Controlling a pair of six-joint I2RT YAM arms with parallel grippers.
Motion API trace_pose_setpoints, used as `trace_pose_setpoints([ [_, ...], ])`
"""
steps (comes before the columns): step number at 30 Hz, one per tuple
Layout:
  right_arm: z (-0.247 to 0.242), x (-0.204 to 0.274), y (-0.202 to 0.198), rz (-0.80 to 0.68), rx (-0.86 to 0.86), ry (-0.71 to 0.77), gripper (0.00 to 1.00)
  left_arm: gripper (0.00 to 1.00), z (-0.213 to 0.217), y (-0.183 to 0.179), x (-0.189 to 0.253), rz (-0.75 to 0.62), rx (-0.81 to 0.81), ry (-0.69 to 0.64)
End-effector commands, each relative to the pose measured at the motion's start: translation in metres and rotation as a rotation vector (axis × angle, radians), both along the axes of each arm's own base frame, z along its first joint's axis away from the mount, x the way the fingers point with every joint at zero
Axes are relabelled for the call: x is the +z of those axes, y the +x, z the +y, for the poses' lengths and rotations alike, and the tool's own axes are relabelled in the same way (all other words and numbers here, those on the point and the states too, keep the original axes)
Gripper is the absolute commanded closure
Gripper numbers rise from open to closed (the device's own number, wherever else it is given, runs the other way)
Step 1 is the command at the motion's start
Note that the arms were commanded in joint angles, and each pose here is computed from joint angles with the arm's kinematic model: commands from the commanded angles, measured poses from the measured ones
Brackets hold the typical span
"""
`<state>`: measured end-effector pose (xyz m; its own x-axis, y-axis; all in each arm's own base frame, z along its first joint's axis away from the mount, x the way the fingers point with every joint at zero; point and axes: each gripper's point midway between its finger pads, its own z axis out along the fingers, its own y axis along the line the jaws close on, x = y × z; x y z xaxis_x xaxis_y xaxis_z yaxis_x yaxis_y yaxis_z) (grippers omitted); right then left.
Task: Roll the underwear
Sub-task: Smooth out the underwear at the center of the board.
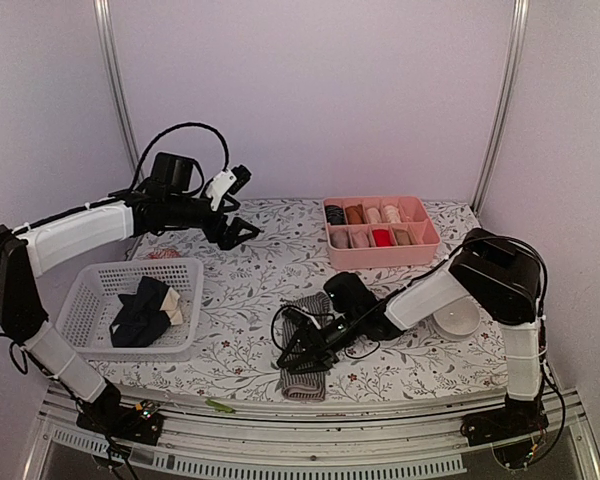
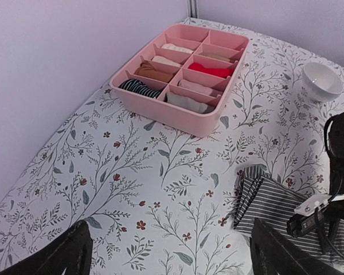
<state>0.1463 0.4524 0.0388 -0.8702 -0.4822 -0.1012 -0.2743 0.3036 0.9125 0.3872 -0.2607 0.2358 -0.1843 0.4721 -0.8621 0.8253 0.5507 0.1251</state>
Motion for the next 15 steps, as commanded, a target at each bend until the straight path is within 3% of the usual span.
trace_pose_setpoints([
  [1, -0.017, -0.056, 0.016, 0.091, -0.088, -0.106, 0.29, 0.04, 0.006, 0.005, -0.023, 0.109, 0.046, 0.012],
  [5, -0.014, -0.028, 0.038, 0.069, -0.116, -0.052, 0.3, 0.04, 0.001, 0.003, -0.034, 0.206, -0.003, 0.004],
  [9, -0.006, 0.023, 0.044, 0.003, -0.108, 0.025, 0.29, 0.04, -0.005, -0.011, -0.022, 0.16, -0.094, -0.031],
  [15, -0.011, 0.053, 0.054, -0.061, -0.153, 0.019, 0.34, 0.04, -0.013, -0.074, -0.029, 0.128, -0.33, -0.032],
])
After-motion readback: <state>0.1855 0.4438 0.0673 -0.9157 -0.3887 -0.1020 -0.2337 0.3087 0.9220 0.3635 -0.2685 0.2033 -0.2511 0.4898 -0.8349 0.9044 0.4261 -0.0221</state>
